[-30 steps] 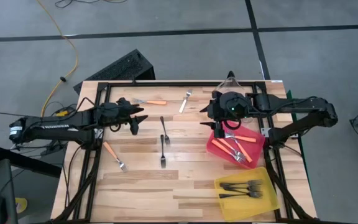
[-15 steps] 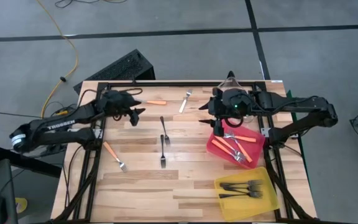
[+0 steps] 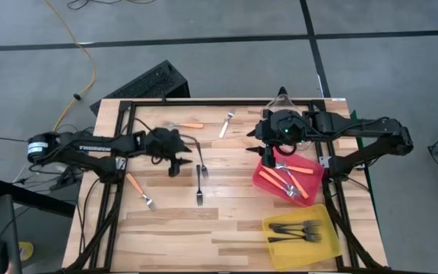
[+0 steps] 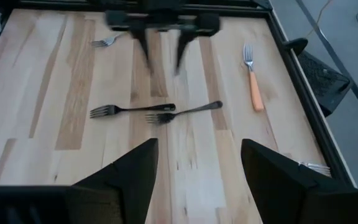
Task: Sort silverware by color (type)
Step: Put the black fork into the yellow bin
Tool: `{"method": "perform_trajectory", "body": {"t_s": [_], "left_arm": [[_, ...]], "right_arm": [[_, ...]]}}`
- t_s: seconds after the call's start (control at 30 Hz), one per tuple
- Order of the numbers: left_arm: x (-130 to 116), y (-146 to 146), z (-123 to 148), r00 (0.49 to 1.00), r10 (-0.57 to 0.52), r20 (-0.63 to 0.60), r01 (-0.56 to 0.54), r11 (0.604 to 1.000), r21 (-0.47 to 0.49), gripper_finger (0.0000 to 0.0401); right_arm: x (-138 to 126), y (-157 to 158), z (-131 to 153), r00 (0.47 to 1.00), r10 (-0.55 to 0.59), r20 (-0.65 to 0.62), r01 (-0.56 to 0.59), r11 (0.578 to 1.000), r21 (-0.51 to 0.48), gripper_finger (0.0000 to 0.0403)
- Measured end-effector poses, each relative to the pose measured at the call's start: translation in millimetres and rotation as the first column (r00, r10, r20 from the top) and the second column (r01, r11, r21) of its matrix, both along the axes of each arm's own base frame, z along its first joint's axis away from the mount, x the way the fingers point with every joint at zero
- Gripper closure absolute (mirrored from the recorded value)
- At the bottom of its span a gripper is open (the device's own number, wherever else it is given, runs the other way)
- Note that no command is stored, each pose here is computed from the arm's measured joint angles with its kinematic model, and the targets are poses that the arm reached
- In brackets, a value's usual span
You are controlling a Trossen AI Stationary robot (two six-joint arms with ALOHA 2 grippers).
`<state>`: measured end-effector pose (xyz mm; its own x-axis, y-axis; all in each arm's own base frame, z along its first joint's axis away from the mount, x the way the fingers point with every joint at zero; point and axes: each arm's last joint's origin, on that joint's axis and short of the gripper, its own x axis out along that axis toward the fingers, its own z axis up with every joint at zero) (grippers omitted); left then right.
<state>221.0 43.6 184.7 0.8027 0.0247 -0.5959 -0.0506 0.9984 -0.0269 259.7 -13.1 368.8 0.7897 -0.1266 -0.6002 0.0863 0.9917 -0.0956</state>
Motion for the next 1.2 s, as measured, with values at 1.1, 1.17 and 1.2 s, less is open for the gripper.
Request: {"method": "perform_trajectory", "body": {"t_s": [1.1, 1.17, 1.2], "left_arm": [[79.3, -69.9, -51.9, 0.786, -0.575, -0.226, 0.610, 0.782, 0.132, 0.0208], [82.5, -70.1, -51.6, 0.775, -0.583, -0.245, 0.622, 0.772, 0.130, 0.0209], [83.8, -70.2, -51.8, 0.770, -0.587, -0.250, 0.627, 0.769, 0.124, 0.0209]], "right_arm": [[0.7, -0.2, -6.2, 0.998, -0.033, -0.049, 0.035, 0.999, 0.036, 0.0148], [0.3, -0.1, -8.0, 0.997, -0.033, -0.067, 0.035, 0.999, 0.036, 0.0148], [-0.3, -0.1, -8.6, 0.997, -0.033, -0.074, 0.035, 0.999, 0.036, 0.0148]]}}
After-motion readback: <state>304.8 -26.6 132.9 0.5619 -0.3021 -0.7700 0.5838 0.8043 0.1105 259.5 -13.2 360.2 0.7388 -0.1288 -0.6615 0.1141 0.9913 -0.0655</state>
